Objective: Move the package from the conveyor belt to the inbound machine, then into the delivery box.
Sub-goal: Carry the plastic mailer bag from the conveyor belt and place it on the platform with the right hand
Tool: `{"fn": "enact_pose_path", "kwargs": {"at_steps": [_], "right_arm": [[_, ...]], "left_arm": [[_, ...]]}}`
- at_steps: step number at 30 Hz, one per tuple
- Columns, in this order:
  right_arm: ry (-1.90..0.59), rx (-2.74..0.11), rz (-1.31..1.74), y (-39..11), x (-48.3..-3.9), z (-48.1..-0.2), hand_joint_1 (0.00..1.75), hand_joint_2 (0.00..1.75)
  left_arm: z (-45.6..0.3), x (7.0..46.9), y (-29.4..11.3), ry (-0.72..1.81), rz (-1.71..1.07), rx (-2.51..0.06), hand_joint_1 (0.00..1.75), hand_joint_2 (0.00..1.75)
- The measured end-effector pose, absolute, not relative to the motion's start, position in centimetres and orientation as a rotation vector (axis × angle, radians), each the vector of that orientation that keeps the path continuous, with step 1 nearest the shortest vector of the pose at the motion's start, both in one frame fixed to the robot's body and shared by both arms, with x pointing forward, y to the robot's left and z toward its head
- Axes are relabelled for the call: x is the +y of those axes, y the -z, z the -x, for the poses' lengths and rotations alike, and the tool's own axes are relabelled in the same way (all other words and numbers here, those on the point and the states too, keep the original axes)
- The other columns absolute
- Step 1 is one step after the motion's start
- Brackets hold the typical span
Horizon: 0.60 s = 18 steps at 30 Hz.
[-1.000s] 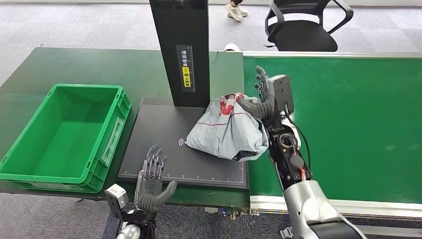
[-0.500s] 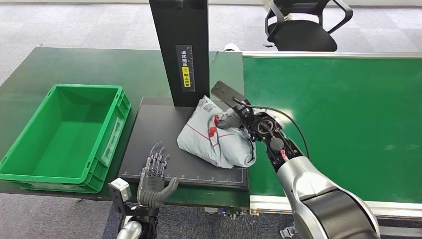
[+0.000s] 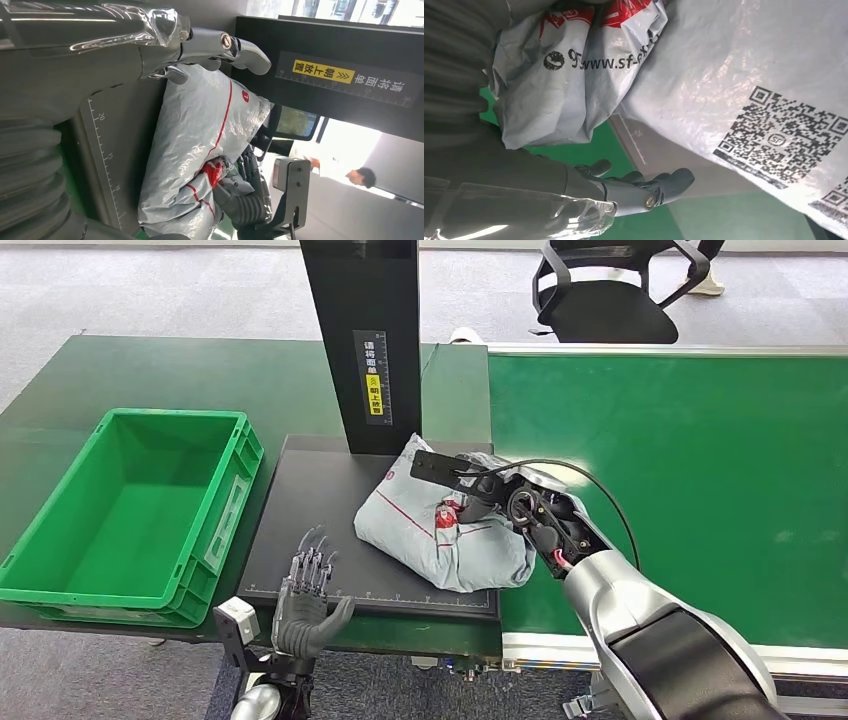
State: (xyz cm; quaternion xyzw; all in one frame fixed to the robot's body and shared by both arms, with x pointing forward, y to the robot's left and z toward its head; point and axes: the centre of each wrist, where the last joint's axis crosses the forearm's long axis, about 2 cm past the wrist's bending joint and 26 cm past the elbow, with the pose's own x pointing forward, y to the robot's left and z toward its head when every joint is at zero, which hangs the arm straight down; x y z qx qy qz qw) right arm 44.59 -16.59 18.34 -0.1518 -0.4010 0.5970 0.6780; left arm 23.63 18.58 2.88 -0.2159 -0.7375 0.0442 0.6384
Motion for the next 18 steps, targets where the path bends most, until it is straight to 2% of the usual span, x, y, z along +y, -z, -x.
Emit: {"fn": "enact_pose_path", "kwargs": {"at_steps": [8,18], "right_arm": [[-1.212,-1.134,0.499,-18.9,-16.7,-45.0,0.0,1.75],[-1.069,-1.302,0.536,-20.1,-17.2,-45.6,0.0,1.75]], "left_arm": [[-22.3,18.9,-2.6,-0.105,0.479,-1.682,0.0,1.75],[-21.4,19.4,-2.4,-0.113,0.462,-1.682,0.0,1.75]]}}
